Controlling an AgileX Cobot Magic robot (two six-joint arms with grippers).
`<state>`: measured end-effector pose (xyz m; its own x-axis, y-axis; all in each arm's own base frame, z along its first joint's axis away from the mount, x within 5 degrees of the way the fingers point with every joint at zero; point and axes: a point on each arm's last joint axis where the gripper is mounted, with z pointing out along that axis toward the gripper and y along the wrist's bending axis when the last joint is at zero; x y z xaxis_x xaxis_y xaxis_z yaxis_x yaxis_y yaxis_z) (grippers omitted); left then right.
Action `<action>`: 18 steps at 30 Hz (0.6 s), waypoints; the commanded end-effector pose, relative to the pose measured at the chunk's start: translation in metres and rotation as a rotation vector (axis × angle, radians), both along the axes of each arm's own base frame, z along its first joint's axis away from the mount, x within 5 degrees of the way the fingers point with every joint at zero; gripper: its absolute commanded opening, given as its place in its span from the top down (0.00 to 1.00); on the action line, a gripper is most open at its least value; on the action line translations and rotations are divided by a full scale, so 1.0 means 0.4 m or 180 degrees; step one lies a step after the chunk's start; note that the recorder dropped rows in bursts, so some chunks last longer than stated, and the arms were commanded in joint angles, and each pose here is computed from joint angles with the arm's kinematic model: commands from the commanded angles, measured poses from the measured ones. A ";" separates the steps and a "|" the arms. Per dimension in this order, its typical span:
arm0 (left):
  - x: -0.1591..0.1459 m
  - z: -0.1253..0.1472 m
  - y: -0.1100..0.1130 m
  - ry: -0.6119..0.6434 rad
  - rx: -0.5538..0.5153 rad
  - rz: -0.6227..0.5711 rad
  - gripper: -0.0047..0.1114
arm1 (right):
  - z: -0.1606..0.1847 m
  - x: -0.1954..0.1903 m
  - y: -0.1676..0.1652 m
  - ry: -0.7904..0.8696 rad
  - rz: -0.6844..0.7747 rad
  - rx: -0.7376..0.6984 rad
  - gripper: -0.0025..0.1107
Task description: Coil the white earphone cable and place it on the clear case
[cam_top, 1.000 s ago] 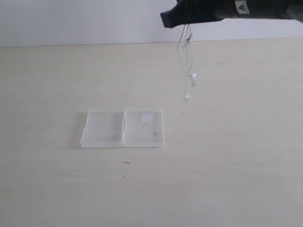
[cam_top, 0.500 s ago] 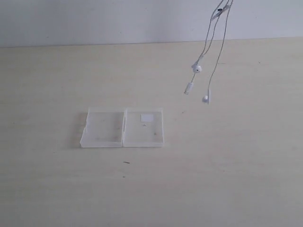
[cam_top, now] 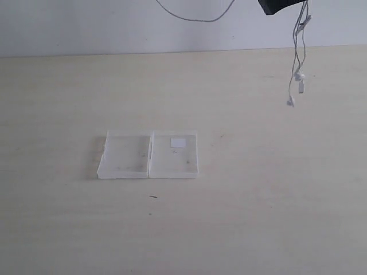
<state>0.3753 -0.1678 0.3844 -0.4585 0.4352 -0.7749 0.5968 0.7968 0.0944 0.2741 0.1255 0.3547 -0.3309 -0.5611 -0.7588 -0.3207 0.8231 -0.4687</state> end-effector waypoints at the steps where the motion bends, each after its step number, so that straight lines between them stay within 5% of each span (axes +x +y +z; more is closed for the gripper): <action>1: 0.022 -0.073 -0.020 0.0410 -0.0007 -0.0049 0.96 | -0.007 -0.001 0.001 0.0100 -0.0027 0.0083 0.98; 18: 0.026 -0.270 -0.072 0.1378 0.0043 -0.0733 0.94 | -0.062 0.031 0.029 0.0074 0.0212 -0.0137 0.98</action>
